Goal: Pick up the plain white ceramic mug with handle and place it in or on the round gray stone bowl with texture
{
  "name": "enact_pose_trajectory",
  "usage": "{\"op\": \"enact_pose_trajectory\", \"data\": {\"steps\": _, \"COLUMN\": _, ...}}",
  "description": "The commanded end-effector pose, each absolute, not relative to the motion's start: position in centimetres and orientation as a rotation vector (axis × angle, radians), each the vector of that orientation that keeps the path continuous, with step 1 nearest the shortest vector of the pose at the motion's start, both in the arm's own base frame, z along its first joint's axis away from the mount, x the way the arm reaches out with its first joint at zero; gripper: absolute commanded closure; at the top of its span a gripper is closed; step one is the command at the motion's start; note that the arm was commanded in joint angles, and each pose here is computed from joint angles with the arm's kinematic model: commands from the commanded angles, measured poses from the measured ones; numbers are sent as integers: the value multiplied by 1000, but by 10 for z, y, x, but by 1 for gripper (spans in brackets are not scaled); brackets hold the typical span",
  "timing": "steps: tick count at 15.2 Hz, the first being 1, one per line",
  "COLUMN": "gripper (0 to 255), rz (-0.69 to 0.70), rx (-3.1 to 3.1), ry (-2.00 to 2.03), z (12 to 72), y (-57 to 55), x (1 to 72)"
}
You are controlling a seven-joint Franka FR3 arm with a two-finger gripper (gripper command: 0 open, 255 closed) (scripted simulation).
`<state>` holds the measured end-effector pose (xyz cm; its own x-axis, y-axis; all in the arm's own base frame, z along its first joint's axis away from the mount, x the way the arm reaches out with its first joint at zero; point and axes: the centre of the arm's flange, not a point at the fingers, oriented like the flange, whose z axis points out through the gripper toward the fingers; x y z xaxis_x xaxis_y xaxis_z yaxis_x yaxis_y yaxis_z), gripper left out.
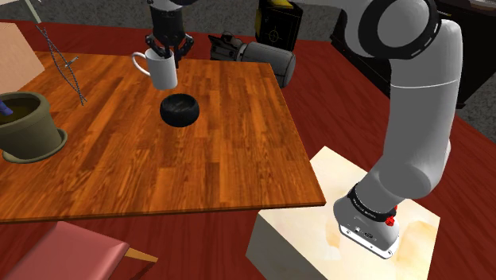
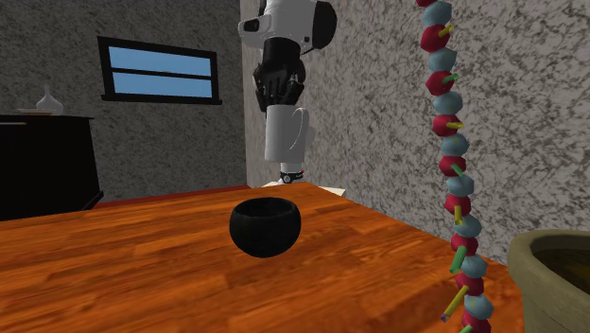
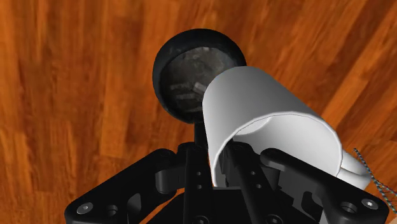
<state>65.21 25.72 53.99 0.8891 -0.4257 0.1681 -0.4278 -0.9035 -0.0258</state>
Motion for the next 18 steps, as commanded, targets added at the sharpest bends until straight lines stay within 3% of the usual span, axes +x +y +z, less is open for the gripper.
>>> {"op": "enact_pose_trajectory", "data": {"steps": 1, "gripper": 255, "rz": 266, "rx": 3041, "ry": -686, "z": 541, "y": 242, "x": 673}}
{"op": "enact_pose_trajectory", "data": {"steps": 18, "gripper": 255, "rz": 266, "rx": 3041, "ry": -686, "z": 458, "y": 233, "x": 685}}
